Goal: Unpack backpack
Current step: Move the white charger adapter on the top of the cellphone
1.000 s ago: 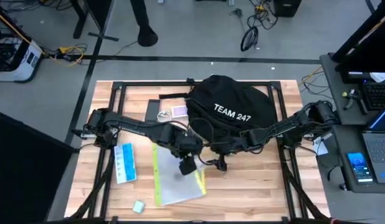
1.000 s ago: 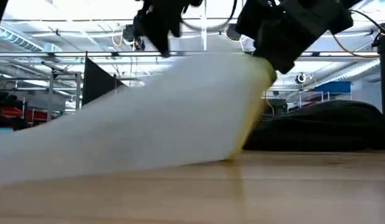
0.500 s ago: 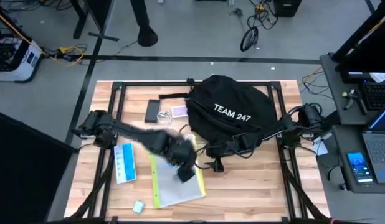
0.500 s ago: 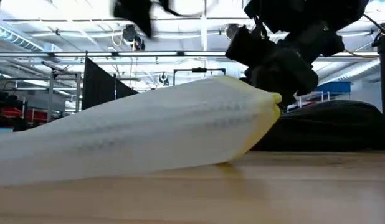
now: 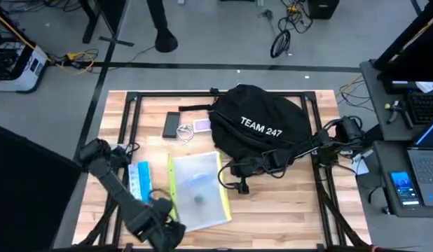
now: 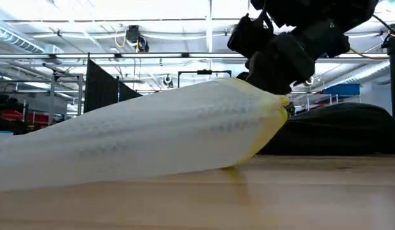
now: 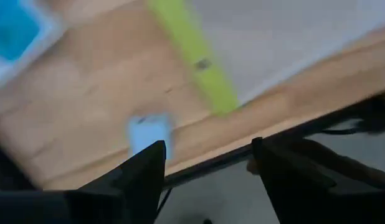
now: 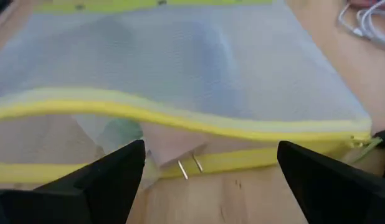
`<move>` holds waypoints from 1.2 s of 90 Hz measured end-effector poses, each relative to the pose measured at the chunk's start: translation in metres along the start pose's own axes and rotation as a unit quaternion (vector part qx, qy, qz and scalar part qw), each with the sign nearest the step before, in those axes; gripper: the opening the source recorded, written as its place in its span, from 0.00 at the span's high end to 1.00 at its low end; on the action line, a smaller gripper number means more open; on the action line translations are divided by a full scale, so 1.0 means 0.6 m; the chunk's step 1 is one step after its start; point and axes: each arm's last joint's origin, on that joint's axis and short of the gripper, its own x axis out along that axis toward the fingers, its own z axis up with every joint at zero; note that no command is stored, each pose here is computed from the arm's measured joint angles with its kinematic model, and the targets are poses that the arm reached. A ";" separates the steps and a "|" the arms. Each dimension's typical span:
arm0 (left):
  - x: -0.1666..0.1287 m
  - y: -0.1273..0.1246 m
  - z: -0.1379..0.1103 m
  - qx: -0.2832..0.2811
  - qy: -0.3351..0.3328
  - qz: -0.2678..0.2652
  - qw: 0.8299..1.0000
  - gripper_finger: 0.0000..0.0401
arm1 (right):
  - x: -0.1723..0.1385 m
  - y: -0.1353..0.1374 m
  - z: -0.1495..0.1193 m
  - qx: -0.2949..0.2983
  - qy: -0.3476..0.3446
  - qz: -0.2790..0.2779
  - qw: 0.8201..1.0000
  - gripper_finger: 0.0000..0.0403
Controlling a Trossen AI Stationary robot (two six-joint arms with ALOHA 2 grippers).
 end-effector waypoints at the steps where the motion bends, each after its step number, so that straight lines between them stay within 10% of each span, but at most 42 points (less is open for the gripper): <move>1: 0.003 0.003 -0.003 -0.003 0.001 0.001 1.000 0.42 | 0.000 0.000 0.000 0.000 -0.001 0.000 1.000 0.13; 108: 0.179 0.088 -0.009 0.021 0.021 -0.001 1.000 0.49 | 0.000 0.002 0.001 0.083 -0.002 0.006 0.996 0.13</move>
